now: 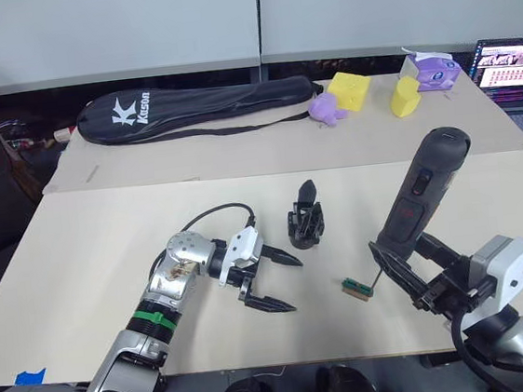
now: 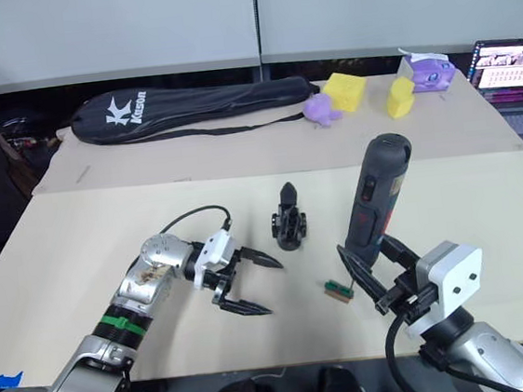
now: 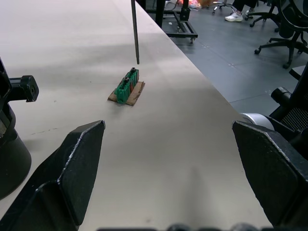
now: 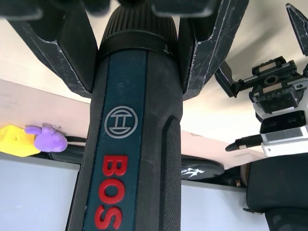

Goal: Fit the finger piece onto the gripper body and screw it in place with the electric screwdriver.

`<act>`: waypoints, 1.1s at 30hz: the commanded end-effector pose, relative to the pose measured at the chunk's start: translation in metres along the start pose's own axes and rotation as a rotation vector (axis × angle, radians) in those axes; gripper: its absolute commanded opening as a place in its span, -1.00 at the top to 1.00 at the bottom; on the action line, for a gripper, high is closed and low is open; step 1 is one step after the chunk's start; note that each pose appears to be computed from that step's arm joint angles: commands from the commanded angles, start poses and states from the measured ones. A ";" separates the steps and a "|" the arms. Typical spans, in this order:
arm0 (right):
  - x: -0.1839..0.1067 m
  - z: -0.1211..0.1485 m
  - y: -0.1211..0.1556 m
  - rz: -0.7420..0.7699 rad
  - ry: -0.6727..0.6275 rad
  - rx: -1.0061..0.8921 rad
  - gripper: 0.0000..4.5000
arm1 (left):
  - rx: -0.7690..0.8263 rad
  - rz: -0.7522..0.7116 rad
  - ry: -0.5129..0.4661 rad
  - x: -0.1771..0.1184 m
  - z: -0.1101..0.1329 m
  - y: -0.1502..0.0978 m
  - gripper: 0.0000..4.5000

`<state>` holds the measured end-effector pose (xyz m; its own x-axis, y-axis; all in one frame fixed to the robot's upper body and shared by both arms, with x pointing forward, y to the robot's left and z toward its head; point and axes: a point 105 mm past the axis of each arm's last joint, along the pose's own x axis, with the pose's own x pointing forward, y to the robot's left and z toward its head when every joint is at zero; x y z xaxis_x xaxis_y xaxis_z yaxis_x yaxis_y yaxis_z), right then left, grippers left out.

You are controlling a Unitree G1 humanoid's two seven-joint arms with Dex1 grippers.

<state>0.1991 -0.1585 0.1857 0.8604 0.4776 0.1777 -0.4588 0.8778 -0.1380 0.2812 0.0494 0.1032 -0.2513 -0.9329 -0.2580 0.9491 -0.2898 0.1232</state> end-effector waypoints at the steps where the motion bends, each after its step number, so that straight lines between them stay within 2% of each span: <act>1: 0.002 0.021 0.006 0.024 -0.079 -0.053 0.15 | 0.045 0.014 -0.010 -0.001 0.009 0.005 -1.00; 33: 0.007 0.017 0.005 -0.005 -0.028 -0.036 0.15 | 0.074 0.023 0.000 0.004 0.011 0.011 -1.00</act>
<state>0.2066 -0.1555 0.1839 0.8773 0.4595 0.1387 -0.4438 0.8866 -0.1302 0.2871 0.0433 0.1055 -0.2269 -0.9373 -0.2644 0.9465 -0.2762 0.1669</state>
